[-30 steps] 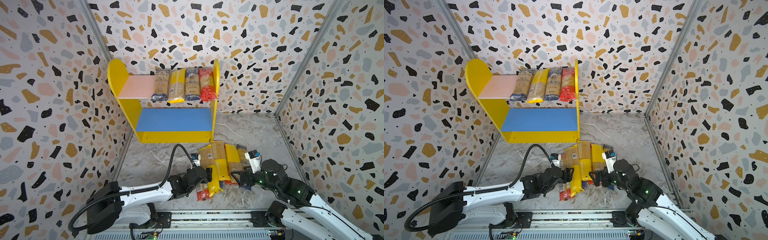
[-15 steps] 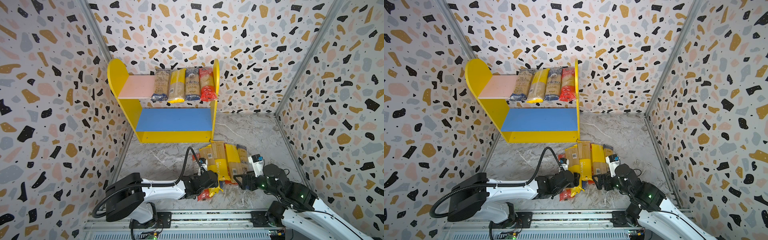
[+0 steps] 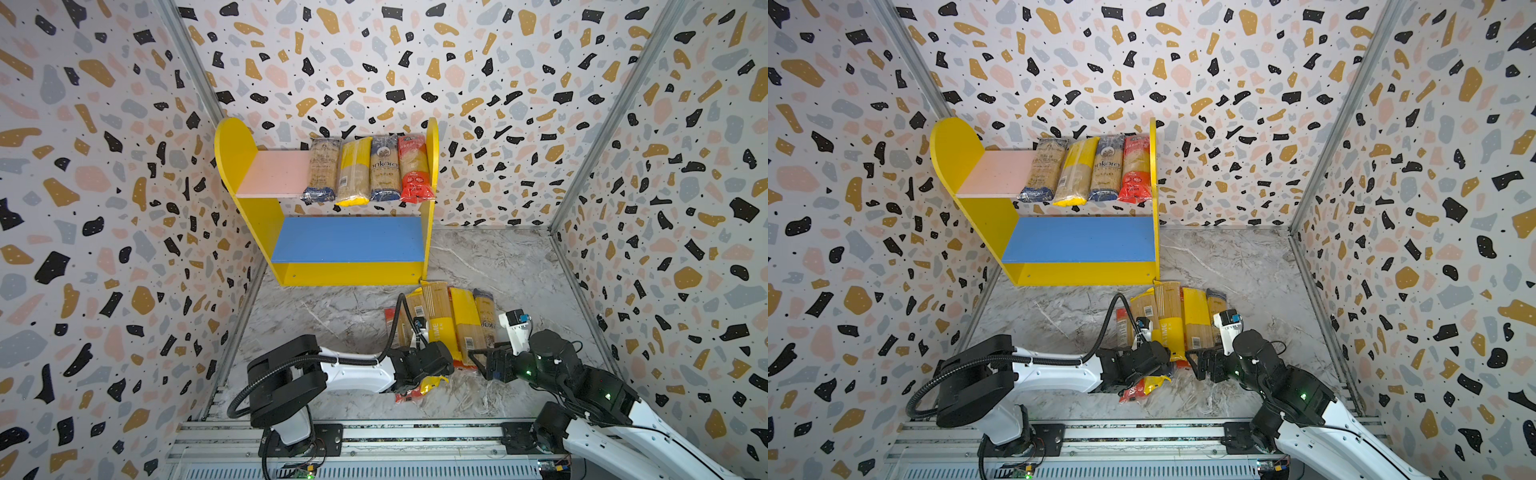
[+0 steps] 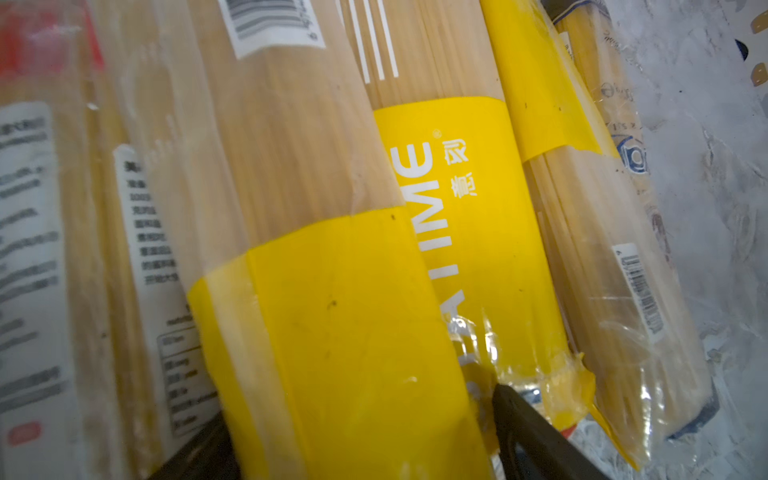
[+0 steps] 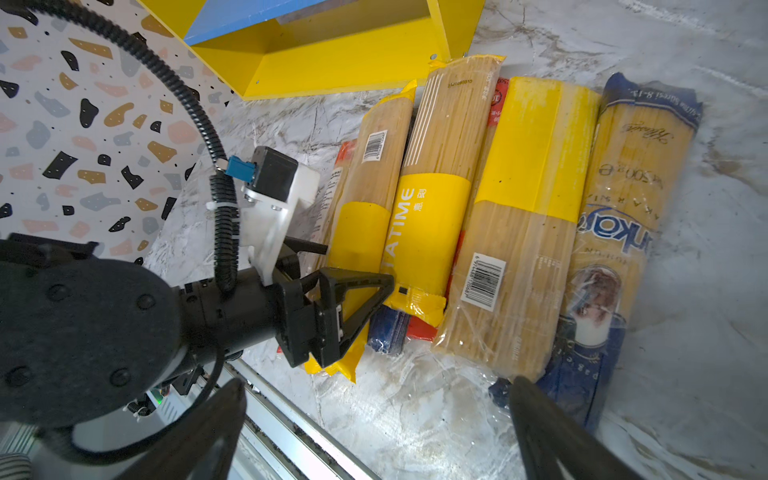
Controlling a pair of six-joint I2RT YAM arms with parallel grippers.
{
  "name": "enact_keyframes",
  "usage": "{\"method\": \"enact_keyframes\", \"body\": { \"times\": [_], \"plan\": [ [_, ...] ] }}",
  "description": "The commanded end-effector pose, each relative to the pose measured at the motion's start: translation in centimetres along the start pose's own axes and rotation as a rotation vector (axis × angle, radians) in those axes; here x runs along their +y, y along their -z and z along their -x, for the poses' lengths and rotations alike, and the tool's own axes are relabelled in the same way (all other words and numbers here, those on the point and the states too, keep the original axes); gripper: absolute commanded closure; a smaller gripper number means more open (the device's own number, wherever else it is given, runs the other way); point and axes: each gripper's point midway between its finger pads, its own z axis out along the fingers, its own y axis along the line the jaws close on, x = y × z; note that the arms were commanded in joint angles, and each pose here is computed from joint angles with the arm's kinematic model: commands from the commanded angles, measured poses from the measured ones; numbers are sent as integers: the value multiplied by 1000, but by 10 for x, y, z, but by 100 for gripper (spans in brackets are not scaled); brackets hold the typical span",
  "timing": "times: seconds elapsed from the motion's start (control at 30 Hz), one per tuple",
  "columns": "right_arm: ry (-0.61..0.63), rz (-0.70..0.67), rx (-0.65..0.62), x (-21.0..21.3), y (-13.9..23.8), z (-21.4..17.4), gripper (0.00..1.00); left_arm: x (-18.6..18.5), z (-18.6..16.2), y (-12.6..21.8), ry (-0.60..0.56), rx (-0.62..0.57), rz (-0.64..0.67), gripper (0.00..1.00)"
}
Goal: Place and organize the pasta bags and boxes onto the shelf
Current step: 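Close the left gripper on the top end of the yellow-banded package, then lift the yellow-banded package upright toward the pink shelf with the left gripper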
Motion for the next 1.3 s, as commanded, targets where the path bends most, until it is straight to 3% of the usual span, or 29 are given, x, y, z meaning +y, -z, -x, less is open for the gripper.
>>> {"method": "enact_keyframes", "body": {
  "times": [0.0, 0.3, 0.57, 0.67, 0.87, 1.27],
  "plan": [
    [-11, -2, -26, 0, 3, 4, 1, -2, -28, -18, -11, 89, -21, 21],
    [-3, -10, -18, 0, 0, 5, 1, 9, -31, -18, 10, 93, -34, 67],
    [17, -73, -26, -5, 0, 15, 1, 10, -1, 14, -18, 6, -83, 87],
    [28, -78, -26, -2, 0, 20, 1, 6, 15, 30, -30, -47, -121, 100],
    [43, -23, -27, 15, -7, 31, 1, 9, 51, 66, -77, -170, -145, 100],
    [105, 48, -31, 47, -25, 59, 1, 36, 112, 161, -62, -402, -193, 100]
  ]
}}
